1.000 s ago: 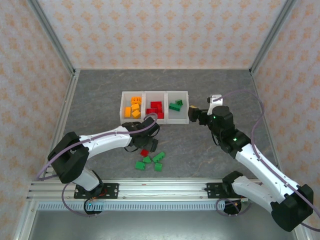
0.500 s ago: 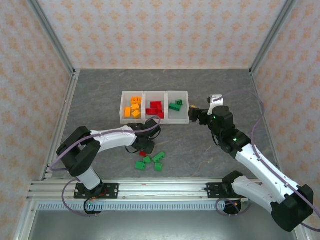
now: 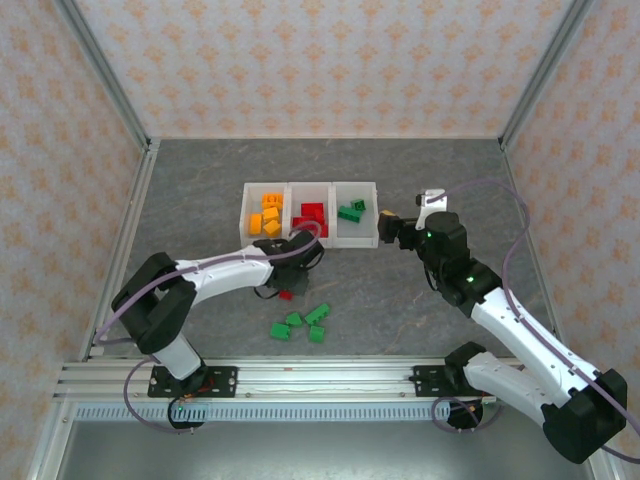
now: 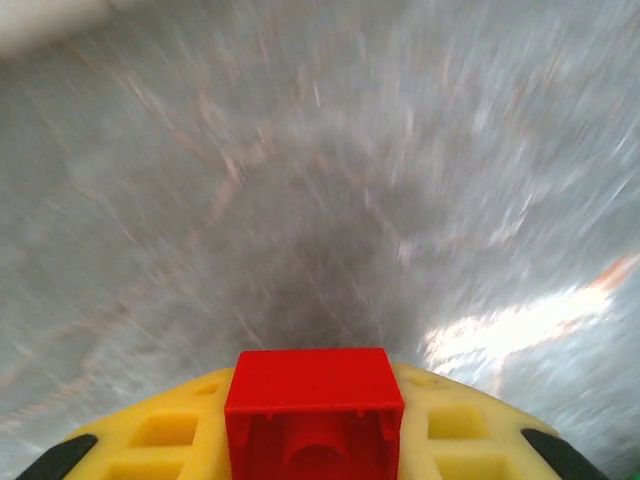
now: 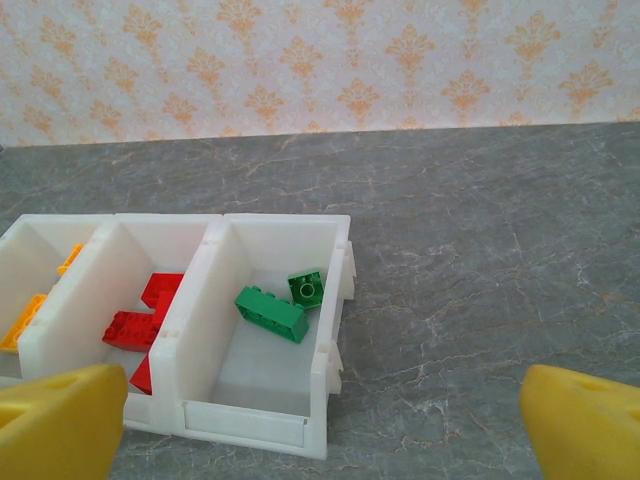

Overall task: Sort the legos into containers by color
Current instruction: Place the lego in the container.

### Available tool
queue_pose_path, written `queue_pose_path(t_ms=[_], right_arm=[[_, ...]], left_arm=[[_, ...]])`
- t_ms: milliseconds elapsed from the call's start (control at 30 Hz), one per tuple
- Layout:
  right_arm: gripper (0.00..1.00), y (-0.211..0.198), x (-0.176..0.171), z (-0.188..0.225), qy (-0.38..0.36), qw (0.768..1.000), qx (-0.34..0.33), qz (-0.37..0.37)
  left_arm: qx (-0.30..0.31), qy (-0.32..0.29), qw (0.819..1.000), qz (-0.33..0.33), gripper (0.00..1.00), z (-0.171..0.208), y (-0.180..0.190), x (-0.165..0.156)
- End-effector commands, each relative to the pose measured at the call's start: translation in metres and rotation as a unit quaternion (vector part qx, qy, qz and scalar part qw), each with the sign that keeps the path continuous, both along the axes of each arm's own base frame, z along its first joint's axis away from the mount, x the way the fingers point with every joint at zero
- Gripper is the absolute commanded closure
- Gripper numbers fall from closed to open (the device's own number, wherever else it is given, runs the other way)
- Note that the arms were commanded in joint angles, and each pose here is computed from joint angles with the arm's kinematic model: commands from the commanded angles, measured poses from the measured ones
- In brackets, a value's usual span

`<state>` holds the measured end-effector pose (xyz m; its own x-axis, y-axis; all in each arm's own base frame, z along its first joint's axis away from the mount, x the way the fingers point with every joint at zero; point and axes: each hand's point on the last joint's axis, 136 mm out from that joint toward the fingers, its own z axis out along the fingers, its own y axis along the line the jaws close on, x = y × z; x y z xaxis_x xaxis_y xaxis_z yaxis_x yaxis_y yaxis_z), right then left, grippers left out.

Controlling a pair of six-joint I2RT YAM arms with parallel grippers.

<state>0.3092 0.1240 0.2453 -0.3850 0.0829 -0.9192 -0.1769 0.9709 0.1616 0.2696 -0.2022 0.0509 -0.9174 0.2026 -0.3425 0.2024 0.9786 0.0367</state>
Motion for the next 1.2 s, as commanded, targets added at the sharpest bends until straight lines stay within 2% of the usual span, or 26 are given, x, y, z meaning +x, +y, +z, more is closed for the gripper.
queue_pose_path(t_ms=[0,100,200,400,600,733,967,1100,1167], right_arm=[[0.0,-0.004,-0.002,0.012,-0.023,1.0,0.003,-0.002],[0.0,0.007,-0.006,0.015,-0.028,0.999,0.015,0.029],[0.0,0.008,-0.006,0.017,-0.03,0.999,0.015,0.033],[0.0,0.006,-0.008,0.019,-0.032,0.999,0.015,0.032],[0.0,0.007,-0.008,0.02,-0.033,0.999,0.015,0.034],[0.0,0.008,-0.009,0.02,-0.032,0.999,0.016,0.038],[0.0,0.009,-0.009,0.02,-0.031,0.999,0.017,0.039],[0.0,0.014,-0.011,0.023,-0.035,0.998,0.027,0.053],[0.0,0.014,-0.012,0.026,-0.042,0.997,0.033,0.055]], left_arm=[[-0.019,-0.112,0.992,0.05,0.75,0.069,0.002,0.043],[-0.033,-0.152,0.986,0.067,0.72,0.1,0.003,0.071],[-0.042,-0.161,0.983,0.081,0.72,0.112,0.004,0.102],[-0.032,-0.152,0.984,0.091,0.74,0.104,-0.002,0.154],[-0.025,-0.148,0.985,0.084,0.69,0.093,-0.017,0.18],[-0.026,-0.156,0.983,0.093,0.59,0.094,-0.018,0.192],[-0.026,-0.173,0.98,0.098,0.32,0.11,-0.016,0.197],[-0.028,-0.179,0.98,0.079,0.09,0.125,-0.013,0.187],[-0.038,-0.197,0.977,0.078,0.01,0.141,-0.008,0.176]])
